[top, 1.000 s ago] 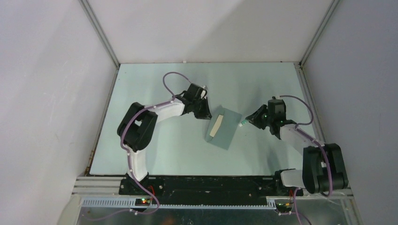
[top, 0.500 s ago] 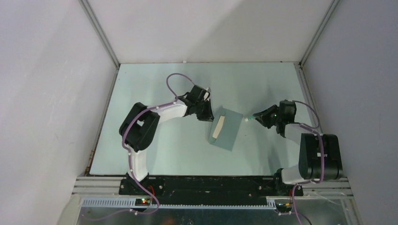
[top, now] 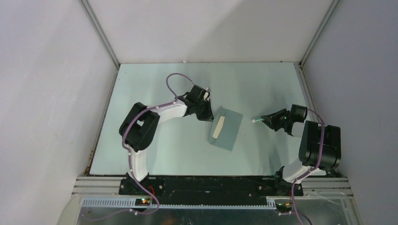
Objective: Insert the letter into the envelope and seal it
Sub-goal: Place the solid glue at the center of the board.
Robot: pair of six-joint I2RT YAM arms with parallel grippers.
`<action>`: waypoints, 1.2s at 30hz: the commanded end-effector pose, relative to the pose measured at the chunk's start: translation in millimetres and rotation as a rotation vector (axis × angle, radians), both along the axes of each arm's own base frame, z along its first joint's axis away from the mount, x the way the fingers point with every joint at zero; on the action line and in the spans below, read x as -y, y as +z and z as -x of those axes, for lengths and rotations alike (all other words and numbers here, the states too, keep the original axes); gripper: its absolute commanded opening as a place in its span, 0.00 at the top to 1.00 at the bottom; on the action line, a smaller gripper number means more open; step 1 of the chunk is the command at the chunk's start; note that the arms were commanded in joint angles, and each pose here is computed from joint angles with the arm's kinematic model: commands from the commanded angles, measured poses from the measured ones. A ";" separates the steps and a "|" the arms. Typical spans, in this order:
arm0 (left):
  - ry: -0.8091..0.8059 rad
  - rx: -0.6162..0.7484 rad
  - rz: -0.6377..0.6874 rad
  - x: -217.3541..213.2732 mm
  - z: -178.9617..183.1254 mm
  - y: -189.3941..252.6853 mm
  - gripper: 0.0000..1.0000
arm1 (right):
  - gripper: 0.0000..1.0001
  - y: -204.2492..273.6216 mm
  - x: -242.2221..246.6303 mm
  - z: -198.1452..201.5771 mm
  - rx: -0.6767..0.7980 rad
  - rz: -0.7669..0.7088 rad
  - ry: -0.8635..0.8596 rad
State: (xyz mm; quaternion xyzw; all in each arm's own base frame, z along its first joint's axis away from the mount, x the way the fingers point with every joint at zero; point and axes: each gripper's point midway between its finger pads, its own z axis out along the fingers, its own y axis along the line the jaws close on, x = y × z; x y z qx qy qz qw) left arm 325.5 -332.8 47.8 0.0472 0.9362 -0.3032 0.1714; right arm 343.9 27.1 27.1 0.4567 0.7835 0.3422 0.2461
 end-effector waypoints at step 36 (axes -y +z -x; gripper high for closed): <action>-0.030 0.068 0.032 2.7 -2.0 23.8 0.91 | 0.50 -6.0 -12.2 12.9 -0.154 0.098 0.187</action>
